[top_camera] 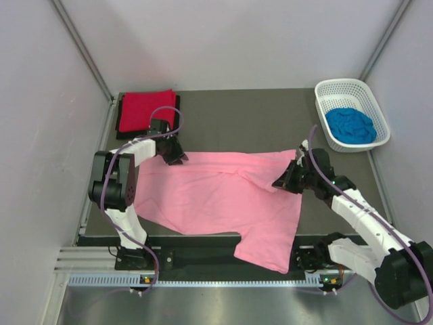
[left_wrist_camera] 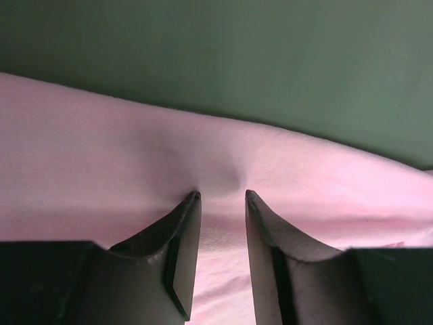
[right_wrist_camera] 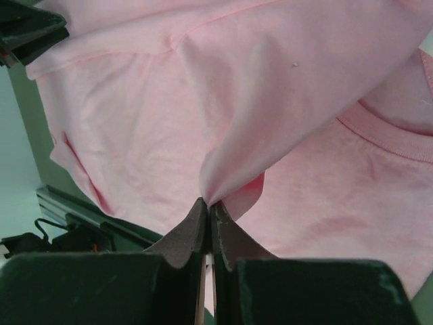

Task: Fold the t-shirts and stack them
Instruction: Fold the tshirt

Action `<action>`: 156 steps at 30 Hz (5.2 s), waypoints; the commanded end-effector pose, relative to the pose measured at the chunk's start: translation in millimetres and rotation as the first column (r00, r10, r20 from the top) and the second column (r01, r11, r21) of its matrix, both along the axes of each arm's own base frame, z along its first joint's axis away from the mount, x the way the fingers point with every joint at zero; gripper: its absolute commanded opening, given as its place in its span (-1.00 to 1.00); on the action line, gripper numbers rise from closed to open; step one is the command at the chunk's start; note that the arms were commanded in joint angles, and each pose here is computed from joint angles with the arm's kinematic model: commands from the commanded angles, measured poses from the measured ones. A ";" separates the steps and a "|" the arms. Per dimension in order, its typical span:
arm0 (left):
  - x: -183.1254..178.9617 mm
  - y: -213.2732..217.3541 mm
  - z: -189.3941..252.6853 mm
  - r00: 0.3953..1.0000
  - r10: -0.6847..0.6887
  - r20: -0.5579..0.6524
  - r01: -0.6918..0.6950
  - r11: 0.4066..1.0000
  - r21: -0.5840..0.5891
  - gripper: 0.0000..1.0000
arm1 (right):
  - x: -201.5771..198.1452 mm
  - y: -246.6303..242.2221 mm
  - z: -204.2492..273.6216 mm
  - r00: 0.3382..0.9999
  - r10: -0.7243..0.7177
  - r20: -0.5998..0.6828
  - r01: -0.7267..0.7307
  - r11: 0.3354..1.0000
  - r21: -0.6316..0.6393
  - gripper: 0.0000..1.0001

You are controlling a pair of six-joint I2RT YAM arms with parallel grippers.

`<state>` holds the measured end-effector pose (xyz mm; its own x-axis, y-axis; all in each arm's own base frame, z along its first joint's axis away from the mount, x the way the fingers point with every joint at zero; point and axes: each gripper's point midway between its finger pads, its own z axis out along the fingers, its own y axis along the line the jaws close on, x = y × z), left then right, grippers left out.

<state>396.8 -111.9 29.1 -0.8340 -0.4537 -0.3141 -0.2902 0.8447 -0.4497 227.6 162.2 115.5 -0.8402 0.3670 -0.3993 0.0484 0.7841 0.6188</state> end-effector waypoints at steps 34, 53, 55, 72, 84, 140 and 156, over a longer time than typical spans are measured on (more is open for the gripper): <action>-2.5 34.2 -10.0 0.998 0.041 -0.042 -0.033 0.986 0.165 -0.21 | -22.8 -8.8 23.6 0.958 -0.278 -0.072 0.287 0.927 0.242 -1.00; 2.7 36.1 -2.8 0.998 0.038 -0.039 -0.031 0.983 0.180 -0.21 | -3.7 -67.1 -52.4 0.916 -0.400 0.014 0.398 0.906 -0.141 -0.82; 1.6 34.2 2.2 0.999 0.031 -0.035 -0.025 0.985 0.169 -0.20 | -8.3 -63.8 -59.2 0.924 -0.383 -0.017 0.377 0.915 -0.144 -0.73; -18.4 67.9 56.6 0.996 0.085 0.027 -0.088 0.974 0.207 -0.15 | 44.5 -4.6 18.1 0.974 0.125 0.190 -0.077 0.968 -0.240 -0.18; -26.3 139.2 36.9 0.959 0.282 -0.023 -0.277 0.952 0.131 -0.21 | 48.7 83.4 -36.1 0.861 0.499 0.098 -0.369 0.746 -0.554 -0.19; -25.8 187.1 -6.2 0.926 0.347 -0.150 -0.265 0.879 0.397 -0.58 | 24.1 38.7 -71.3 0.889 0.455 -0.046 -0.359 0.631 -0.688 -1.00; -25.9 190.5 58.4 0.921 0.389 0.031 -0.371 0.849 0.376 -0.32 | 38.1 55.7 -50.9 0.881 0.474 0.006 -0.349 0.657 -0.668 -1.00</action>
